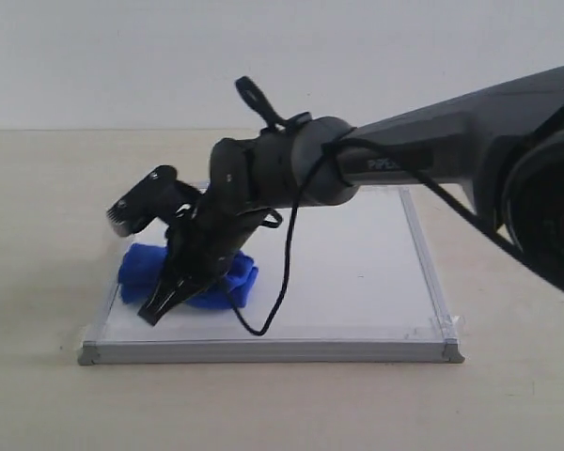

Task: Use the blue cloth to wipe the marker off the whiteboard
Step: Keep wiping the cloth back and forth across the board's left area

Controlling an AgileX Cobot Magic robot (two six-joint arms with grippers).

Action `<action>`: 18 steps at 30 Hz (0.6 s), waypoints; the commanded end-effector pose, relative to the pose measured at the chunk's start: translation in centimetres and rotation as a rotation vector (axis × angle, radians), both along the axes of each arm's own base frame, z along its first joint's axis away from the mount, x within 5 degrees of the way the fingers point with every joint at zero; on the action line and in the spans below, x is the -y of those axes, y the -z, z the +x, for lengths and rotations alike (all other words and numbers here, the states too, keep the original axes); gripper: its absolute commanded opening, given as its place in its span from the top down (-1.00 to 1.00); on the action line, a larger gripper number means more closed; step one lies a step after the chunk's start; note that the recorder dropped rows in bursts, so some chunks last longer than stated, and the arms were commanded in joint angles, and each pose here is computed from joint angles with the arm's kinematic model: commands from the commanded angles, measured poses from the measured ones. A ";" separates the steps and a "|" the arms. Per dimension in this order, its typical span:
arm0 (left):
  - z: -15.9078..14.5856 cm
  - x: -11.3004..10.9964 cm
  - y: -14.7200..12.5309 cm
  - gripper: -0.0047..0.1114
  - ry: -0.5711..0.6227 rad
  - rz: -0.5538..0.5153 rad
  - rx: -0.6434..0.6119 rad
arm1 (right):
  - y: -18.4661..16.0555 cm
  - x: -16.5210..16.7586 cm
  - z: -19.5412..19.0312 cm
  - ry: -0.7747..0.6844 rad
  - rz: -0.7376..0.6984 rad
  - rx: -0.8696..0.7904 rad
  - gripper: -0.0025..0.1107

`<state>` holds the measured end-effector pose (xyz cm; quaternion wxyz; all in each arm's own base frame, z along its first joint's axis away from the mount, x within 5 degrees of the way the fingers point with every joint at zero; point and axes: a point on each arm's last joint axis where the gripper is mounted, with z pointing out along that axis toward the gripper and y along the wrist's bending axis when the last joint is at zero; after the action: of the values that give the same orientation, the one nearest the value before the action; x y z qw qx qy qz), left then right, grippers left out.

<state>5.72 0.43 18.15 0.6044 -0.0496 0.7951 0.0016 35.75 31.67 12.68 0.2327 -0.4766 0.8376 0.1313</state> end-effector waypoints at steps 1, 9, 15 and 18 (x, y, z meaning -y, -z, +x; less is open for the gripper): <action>0.0 0.0 -0.2 0.84 0.000 -0.003 0.011 | -0.1 -0.5 -0.2 -0.038 -0.055 -0.021 0.96; 0.0 0.0 -0.2 0.84 0.000 -0.003 0.011 | 0.2 5.9 7.3 0.323 -0.210 0.151 0.96; 0.0 0.0 -0.2 0.84 0.000 -0.003 0.011 | 0.4 4.8 6.3 0.282 -0.235 0.108 0.96; 0.0 0.0 -0.2 0.84 0.000 -0.003 0.011 | 0.7 1.9 3.8 0.116 -0.186 0.020 0.96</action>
<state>5.72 0.43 18.15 0.6044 -0.0496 0.7951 0.0016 42.05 27.06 12.76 0.2453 -0.4023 0.8818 -0.0184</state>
